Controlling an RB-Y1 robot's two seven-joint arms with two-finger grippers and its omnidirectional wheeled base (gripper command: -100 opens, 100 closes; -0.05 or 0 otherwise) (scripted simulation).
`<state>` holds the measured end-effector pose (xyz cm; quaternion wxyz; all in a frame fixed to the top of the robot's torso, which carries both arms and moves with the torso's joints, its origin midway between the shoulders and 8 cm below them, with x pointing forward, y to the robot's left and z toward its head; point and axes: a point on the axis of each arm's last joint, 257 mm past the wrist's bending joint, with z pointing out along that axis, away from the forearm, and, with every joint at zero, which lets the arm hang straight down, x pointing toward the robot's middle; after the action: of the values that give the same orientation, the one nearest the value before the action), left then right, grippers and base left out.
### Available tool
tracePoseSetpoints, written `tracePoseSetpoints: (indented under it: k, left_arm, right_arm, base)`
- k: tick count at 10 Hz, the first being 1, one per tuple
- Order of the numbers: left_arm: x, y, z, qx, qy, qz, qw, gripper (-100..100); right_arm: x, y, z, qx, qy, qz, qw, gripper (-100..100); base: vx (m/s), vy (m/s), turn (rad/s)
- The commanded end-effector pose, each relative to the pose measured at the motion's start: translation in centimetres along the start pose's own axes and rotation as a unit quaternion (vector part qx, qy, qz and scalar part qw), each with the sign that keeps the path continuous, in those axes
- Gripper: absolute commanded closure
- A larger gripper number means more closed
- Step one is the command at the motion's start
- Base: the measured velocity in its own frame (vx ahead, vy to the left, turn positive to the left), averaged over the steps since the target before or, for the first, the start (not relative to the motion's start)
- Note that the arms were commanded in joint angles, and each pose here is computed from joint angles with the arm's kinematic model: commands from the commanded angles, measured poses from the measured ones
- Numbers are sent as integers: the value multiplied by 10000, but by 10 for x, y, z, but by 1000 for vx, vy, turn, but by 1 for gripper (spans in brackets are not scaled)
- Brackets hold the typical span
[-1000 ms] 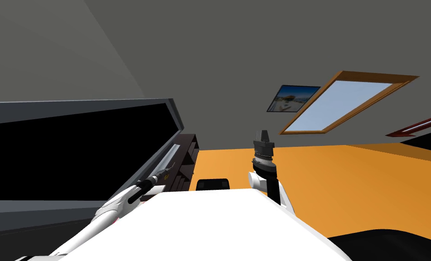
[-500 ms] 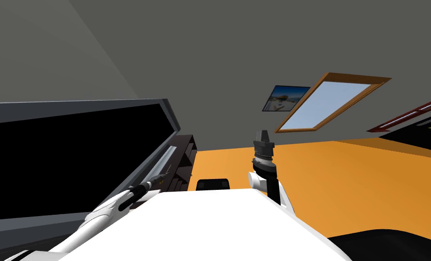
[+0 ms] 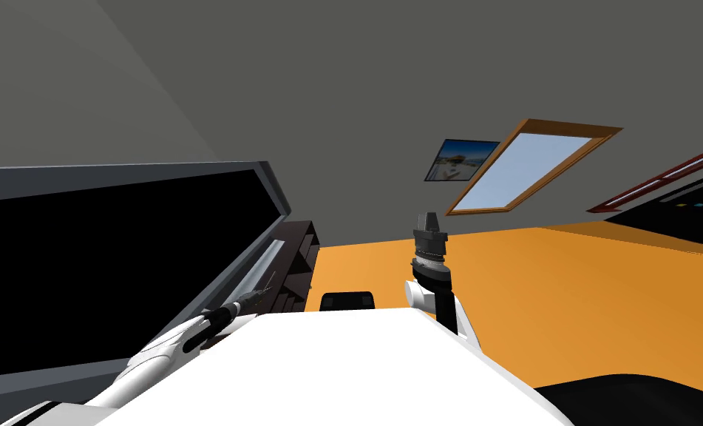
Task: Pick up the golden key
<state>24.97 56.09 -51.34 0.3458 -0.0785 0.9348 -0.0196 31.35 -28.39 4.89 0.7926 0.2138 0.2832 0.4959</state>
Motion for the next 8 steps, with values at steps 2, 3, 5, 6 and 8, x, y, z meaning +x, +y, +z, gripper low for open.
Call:
tracePoseSetpoints:
  k: [2, 3, 5, 6, 8]
  left_arm:
    - [-8, -5, 5, -55, -86, 192, 9998, -100]
    - [-11, -4, 5, -72, -150, 79, 9998, -100]
    - [-17, -9, 10, -130, -208, 219, 9995, -100]
    - [-20, -8, 10, -141, -272, 132, 9994, -100]
    - [-24, -14, 14, -195, -315, 235, 9990, -100]
  right_arm:
    - [0, 0, 0, 0, 0, 0, 10000, 0]
    - [0, 0, 0, -1, 0, 0, 10000, 0]
    - [0, 0, 0, 0, 0, 0, 10000, 0]
    - [0, 0, 0, 0, 0, 0, 10000, 0]
    - [0, 0, 0, 0, 0, 0, 10000, 0]
  base:
    - [-12, 21, -43]
    - [-34, 49, -50]
    - [-27, 30, -23]
    - [-33, 38, -65]
    - [-20, 28, -34]
